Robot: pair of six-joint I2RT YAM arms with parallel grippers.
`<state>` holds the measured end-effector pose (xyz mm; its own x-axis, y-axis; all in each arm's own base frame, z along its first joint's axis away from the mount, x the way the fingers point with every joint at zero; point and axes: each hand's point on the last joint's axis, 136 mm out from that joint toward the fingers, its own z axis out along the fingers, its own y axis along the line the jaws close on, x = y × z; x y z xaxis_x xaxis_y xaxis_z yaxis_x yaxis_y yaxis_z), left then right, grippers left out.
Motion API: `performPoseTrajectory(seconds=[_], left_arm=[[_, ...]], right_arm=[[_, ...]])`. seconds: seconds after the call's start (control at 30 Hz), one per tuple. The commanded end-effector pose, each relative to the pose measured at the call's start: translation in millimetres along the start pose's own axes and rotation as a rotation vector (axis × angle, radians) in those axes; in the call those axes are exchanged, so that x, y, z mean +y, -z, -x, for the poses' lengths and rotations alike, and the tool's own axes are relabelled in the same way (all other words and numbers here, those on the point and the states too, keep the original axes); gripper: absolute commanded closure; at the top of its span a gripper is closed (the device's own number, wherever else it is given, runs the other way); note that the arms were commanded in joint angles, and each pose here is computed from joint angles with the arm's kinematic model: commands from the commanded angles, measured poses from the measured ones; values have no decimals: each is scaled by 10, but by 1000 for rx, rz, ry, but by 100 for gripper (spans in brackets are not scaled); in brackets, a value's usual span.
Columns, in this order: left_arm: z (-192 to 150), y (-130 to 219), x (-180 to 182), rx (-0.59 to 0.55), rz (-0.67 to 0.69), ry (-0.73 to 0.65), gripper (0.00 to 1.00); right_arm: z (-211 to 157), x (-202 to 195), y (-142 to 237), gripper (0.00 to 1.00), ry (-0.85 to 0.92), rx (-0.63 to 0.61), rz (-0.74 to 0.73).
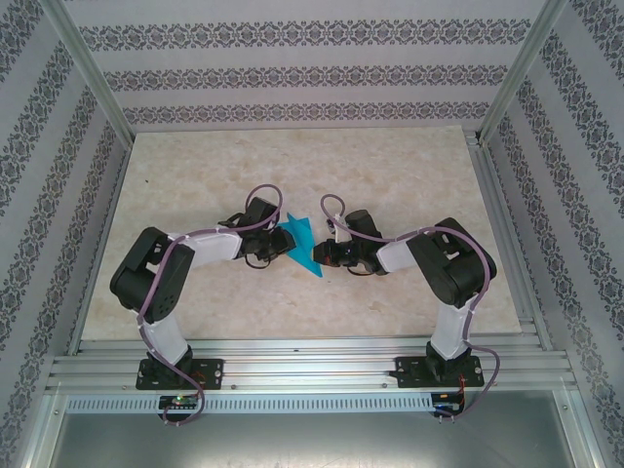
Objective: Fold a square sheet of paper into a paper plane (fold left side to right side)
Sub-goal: Fourth fold the wing at the center of the table.
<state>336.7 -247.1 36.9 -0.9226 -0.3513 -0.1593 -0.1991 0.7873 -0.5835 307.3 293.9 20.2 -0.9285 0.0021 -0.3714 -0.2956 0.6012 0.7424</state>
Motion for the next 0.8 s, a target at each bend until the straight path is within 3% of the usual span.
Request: performPoseTrajectory(seconds=[0.0, 0.37, 0.6, 0.77], left_arm=[[78, 198, -311, -17, -65, -68, 71], [44, -158, -586, 59, -171, -63, 75], [29, -284, -439, 67, -103, -57, 75], [29, -364, -311, 68, -53, -44, 76]], right_arm=[[-37, -147, -41, 96, -31, 17, -37], [-77, -195, -50, 95, -33, 30, -53], [-69, -189, -54, 93, -35, 31, -54], [-19, -112, -17, 87, -31, 20, -39]])
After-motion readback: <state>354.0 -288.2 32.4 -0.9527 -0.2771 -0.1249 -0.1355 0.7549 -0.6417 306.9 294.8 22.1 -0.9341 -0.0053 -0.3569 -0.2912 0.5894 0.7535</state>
